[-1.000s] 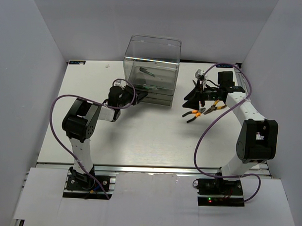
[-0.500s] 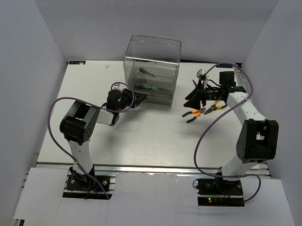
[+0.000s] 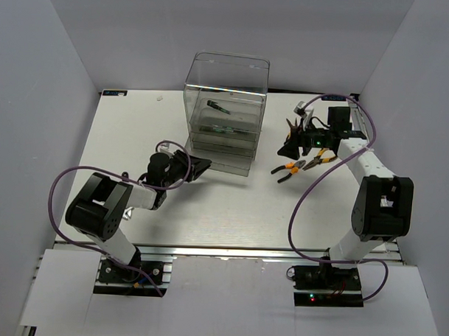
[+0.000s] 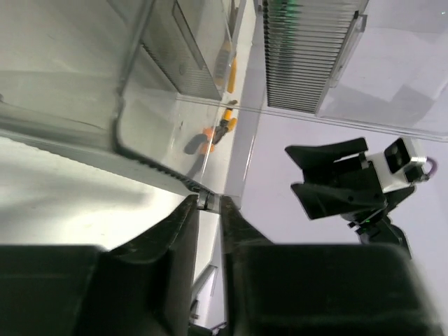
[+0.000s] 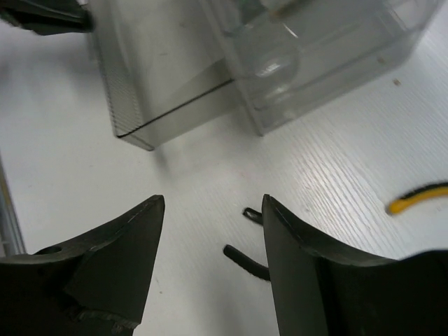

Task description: Sort the tools into containers

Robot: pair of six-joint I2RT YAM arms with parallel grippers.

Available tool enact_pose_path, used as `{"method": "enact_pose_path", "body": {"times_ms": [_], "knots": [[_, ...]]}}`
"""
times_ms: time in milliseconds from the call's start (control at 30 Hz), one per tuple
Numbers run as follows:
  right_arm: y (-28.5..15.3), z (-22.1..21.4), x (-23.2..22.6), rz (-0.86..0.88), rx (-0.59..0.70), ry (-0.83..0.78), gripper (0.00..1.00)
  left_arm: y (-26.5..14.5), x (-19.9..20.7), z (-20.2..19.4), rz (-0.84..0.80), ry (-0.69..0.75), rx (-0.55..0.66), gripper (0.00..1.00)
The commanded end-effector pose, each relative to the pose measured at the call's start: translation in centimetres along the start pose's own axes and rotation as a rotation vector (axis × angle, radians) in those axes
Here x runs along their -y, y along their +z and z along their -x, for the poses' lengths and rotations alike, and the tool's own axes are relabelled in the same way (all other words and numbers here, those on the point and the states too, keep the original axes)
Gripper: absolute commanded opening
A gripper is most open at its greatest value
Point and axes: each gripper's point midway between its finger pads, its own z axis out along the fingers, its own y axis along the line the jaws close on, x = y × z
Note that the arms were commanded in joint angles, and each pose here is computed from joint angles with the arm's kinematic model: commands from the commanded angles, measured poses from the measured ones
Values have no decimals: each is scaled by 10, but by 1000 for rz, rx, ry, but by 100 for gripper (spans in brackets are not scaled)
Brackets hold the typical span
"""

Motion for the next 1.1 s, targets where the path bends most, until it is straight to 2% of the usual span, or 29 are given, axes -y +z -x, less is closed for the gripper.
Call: {"method": "enact_pose_path", "body": {"times_ms": [0,167,200,233,400,500,633,733,833,933,967,1033,1067], "knots": [[-3,-1,46,-206,-31,31,66,-1,15,2,-40,40,4,34],[-10,-8,96,-410,-112,95,73,-3,25,-1,-71,87,-17,48],[-6,-17,103,-410,-139,114,74,-4,28,-3,-78,92,-25,53],[-9,-8,110,-423,-131,102,75,-6,33,-4,-93,103,-28,54],[-7,-24,139,-488,-209,125,72,-22,50,-10,-129,180,-41,71],[-9,-38,155,-561,-249,169,69,-28,54,-10,-126,218,-36,71],[-14,-34,182,-640,-272,117,69,-41,61,-9,-115,280,-21,71],[-11,-32,198,-648,-286,87,69,-51,56,-7,-72,321,-9,71],[-5,-28,196,-595,-287,73,69,-61,54,-2,-49,359,16,71],[0,-20,185,-512,-267,19,69,-70,36,9,55,372,49,71],[0,-22,181,-507,-262,17,69,-77,18,16,154,369,79,72],[-2,-22,182,-524,-256,7,70,-86,11,32,236,404,124,72],[-3,-23,182,-528,-259,1,70,-97,-10,37,349,409,136,71]]}}
